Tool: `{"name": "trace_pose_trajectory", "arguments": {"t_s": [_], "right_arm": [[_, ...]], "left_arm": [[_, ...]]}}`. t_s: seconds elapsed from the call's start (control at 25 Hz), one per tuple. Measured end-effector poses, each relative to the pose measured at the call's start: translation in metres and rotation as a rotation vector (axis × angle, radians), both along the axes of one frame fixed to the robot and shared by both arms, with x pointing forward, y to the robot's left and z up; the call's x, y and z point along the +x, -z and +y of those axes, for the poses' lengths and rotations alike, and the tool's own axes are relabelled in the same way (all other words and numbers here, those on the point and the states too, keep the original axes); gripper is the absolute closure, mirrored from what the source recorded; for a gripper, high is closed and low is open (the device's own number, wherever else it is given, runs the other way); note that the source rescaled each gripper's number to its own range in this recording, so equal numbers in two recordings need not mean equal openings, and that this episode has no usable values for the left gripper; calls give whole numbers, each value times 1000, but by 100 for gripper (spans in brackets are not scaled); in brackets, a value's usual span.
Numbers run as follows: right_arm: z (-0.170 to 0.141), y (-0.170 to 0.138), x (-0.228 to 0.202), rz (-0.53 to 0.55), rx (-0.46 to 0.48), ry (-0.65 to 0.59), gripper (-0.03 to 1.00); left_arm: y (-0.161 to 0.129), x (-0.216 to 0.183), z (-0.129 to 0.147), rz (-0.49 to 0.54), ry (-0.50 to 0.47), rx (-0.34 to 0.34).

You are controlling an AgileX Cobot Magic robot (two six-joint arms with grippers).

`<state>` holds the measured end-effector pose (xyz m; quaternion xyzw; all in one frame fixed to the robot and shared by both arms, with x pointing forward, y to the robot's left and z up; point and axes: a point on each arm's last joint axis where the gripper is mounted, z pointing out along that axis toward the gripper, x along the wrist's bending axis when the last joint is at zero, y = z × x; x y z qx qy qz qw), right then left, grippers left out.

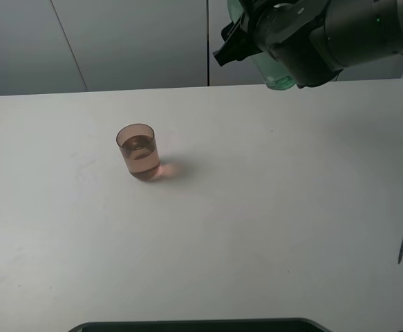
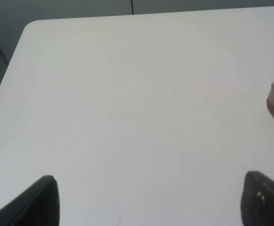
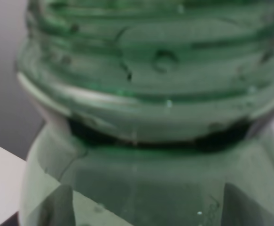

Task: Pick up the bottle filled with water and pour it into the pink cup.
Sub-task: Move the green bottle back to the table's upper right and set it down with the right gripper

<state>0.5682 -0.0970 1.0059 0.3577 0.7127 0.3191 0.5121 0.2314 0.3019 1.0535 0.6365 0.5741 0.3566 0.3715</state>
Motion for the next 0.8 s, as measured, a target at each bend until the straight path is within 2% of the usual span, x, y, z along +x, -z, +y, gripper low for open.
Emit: {"name": "trace_pose_trajectory", "arguments": {"t_s": [0.08, 0.2, 0.4, 0.6, 0.8], "right_arm": [[1, -1, 0, -7, -6, -20, 97], [3, -2, 3, -18, 32, -80, 97], [-7, -1, 15, 25, 222, -141, 97], [-34, 2, 30, 111, 418, -117, 97], [-67, 9, 41, 206, 499, -66, 97]], "left_arm": [[0, 0, 0, 0, 0, 0], [0, 0, 0, 1, 0, 0], [0, 0, 0, 0, 0, 0], [0, 0, 0, 0, 0, 0], [0, 0, 0, 0, 0, 0]]}}
